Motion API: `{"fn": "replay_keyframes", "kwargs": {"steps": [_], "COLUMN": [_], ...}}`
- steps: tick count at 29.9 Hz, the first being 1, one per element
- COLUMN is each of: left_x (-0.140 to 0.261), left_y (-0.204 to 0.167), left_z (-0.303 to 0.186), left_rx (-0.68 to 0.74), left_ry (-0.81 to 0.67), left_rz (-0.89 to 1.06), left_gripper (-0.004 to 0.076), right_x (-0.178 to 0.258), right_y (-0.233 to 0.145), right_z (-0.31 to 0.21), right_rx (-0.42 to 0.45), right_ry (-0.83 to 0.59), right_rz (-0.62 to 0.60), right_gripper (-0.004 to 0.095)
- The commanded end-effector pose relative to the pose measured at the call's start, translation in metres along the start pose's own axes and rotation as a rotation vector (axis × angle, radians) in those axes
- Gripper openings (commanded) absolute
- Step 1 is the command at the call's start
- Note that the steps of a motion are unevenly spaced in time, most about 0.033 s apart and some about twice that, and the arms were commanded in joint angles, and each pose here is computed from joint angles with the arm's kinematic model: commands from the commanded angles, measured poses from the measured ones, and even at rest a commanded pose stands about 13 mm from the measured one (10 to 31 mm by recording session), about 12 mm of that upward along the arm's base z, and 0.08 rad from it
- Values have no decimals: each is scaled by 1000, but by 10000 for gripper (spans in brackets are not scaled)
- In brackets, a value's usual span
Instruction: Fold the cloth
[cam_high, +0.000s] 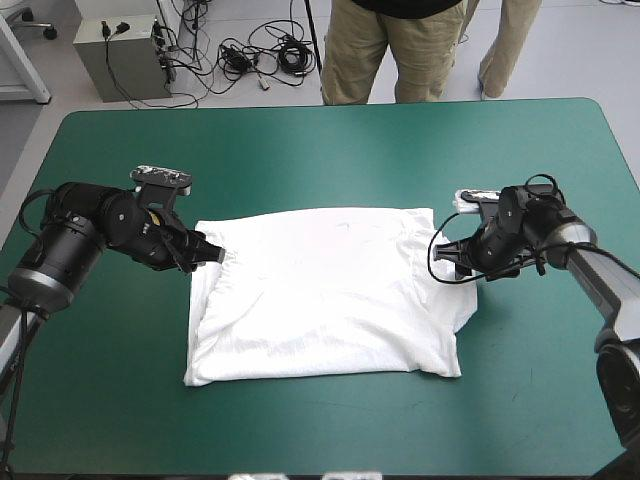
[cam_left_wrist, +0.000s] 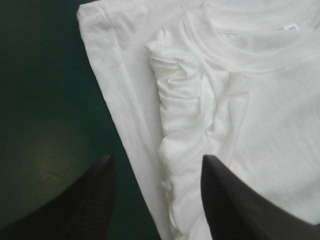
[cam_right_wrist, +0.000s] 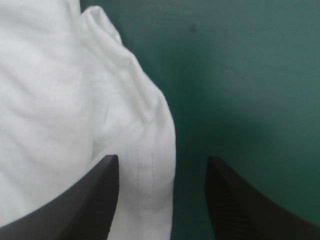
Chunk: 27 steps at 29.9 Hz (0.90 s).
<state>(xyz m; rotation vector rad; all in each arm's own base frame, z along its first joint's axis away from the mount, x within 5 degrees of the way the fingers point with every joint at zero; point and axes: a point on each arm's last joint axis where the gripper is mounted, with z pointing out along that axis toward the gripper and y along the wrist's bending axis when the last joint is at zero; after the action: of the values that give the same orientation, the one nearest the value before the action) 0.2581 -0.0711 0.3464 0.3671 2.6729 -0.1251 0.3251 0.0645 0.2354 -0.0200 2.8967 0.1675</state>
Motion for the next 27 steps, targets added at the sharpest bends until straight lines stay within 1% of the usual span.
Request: {"fn": "replay_keyframes", "kwargs": {"steps": [1, 3, 5, 7, 8, 10, 13, 14, 20, 24, 27], "left_x": [-3, -3, -3, -4, -4, -4, -4, -4, -4, -4, -4], "left_y": [-2, -2, -2, -2, -2, -2, -2, -2, -2, -2, -2], "left_z": [-19, -19, -19, -19, -19, -19, -19, -19, -19, -19, -19], "left_rx": [11, 11, 11, 11, 11, 11, 11, 11, 11, 11, 11], "left_ry": [-79, -79, -79, -83, -83, -85, -83, -83, -81, -81, -81], "left_rz": [-9, -9, -9, -9, -9, -9, -9, -9, -9, -9, -9], "left_gripper": [384, 384, 384, 384, 384, 384, 384, 384, 384, 384, 384], "right_x": [-12, -15, -15, -15, -15, -14, -14, -14, -13, -18, -23], "right_y": [0, 1, 4, 8, 10, 14, 17, 17, 17, 20, 26], "right_z": [-3, 3, 10, 16, 19, 24, 24, 24, 14, -15, -39], "right_rx": [-9, -23, -55, -97, -113, -144, -157, -159, -158, -164, -199], "right_ry": [-60, -45, -27, -6, 4, 23, 23, 23, 13, -54, -110], "right_rz": [-7, -2, -6, 1, 7, 1, -17, -15, -28, -29, -22], "right_gripper": [499, 490, 477, 434, 397, 275, 19, -12, -17, -17, -17]}}
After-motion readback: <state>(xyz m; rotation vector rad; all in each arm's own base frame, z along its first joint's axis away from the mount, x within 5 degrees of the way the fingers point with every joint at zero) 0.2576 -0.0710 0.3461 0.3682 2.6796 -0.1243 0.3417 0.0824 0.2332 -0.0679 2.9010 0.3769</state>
